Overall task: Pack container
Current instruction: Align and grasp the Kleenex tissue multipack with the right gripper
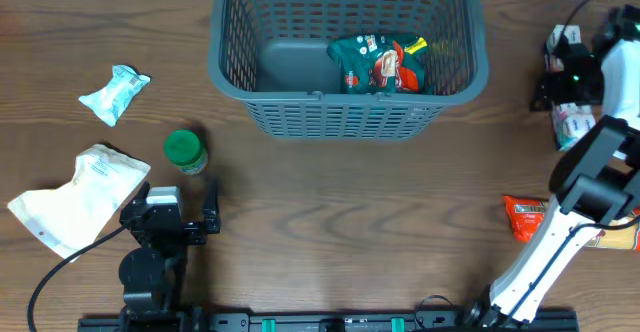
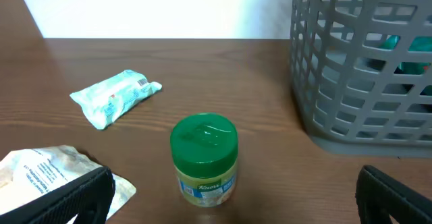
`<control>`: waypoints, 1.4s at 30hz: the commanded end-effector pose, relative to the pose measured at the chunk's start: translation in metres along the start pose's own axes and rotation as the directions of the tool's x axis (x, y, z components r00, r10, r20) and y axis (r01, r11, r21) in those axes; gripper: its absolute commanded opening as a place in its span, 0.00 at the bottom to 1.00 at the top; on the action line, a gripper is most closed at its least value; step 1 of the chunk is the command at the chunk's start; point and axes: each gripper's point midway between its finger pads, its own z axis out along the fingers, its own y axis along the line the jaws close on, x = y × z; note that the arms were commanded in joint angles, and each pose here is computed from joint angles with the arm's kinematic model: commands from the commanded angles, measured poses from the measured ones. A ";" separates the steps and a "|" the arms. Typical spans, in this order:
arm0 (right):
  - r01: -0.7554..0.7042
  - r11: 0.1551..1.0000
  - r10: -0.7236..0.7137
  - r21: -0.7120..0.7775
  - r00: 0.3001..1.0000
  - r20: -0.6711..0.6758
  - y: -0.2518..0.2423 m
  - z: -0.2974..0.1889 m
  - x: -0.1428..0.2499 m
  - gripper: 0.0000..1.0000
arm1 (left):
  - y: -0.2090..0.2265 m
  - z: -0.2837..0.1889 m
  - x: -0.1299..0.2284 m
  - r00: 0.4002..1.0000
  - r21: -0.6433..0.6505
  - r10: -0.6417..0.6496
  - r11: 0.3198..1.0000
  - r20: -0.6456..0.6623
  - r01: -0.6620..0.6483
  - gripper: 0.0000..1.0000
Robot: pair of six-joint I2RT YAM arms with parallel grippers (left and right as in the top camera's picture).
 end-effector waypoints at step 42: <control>-0.222 0.969 0.240 -0.108 0.950 0.202 -0.051 -0.054 0.004 0.95 | 0.002 0.002 0.011 1.000 -0.010 -0.009 1.000 -0.024 0.008 0.99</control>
